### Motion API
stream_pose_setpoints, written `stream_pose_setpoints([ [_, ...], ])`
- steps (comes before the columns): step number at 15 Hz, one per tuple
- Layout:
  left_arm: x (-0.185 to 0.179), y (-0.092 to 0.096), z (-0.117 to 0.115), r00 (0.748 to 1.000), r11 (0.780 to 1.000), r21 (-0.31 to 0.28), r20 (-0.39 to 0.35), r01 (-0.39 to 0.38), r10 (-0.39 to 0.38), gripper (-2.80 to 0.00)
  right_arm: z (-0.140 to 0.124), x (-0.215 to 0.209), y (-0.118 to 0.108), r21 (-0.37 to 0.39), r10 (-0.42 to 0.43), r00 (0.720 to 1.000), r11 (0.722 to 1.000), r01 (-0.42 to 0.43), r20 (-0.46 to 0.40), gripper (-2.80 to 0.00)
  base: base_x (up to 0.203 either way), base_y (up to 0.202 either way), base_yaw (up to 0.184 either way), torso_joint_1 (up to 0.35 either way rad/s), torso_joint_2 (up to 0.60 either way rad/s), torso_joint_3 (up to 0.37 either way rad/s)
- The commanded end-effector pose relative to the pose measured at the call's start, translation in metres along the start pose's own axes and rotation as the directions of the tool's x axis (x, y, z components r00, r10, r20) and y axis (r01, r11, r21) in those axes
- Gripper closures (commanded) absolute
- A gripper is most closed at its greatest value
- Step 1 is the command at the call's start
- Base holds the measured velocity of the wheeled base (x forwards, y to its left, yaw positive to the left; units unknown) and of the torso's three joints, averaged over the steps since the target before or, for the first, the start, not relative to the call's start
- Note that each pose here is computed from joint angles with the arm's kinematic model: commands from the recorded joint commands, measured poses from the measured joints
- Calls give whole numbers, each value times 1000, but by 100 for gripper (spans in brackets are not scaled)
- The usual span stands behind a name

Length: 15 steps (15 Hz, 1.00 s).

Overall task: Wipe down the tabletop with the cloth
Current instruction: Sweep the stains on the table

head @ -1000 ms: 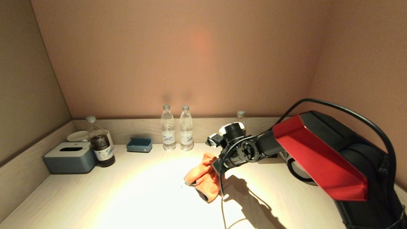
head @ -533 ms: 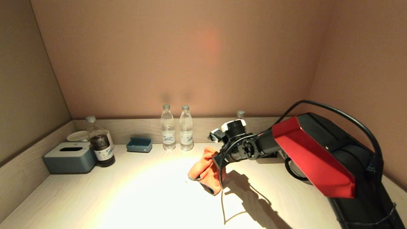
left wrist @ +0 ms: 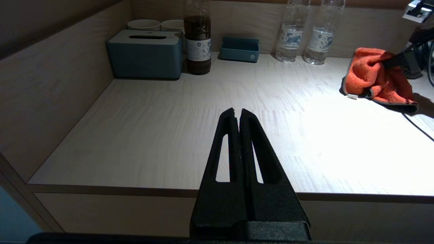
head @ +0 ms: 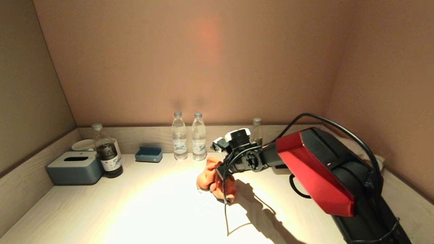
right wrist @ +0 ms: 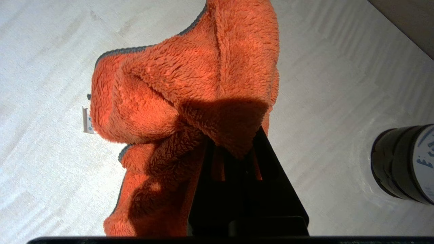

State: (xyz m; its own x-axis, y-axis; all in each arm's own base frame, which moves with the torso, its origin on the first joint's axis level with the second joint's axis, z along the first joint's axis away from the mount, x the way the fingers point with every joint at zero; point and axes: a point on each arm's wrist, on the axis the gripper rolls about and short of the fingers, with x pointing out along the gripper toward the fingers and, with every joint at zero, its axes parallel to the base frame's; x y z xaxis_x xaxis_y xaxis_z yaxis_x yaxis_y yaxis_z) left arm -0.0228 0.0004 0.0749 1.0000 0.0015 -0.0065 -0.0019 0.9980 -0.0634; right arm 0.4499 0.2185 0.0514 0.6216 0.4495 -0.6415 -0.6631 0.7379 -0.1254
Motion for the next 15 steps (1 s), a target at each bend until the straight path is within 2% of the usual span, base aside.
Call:
stream_pose_setpoints([
  [1,0,0,0,1000,1000,-1,0,0,0,0,-2,18,25,2,43,999,999,-43,-9,0,0,0,0,0,0,0],
  [4,0,0,0,1000,1000,-1,0,0,0,0,3,22,41,-2,71,997,997,-71,-2,0,0,0,0,0,0,0],
  [5,0,0,0,1000,1000,-1,0,0,0,0,5,26,65,-21,109,994,994,-110,-11,0,0,0,0,0,0,0],
  [7,0,0,0,1000,1000,-1,0,0,0,0,6,27,78,-22,131,991,991,-131,-20,0,0,0,0,0,0,0],
  [8,0,0,0,1000,1000,-1,0,0,0,0,9,28,97,-38,160,987,986,-161,-19,0,0,0,0,0,0,0],
  [9,0,0,0,1000,1000,-1,0,0,0,0,10,27,108,-44,177,984,983,-178,-19,0,0,0,0,0,0,0],
  [15,0,0,0,1000,1000,-1,0,0,0,0,24,12,148,-60,239,971,969,-239,1,0,0,0,0,0,0,0],
])
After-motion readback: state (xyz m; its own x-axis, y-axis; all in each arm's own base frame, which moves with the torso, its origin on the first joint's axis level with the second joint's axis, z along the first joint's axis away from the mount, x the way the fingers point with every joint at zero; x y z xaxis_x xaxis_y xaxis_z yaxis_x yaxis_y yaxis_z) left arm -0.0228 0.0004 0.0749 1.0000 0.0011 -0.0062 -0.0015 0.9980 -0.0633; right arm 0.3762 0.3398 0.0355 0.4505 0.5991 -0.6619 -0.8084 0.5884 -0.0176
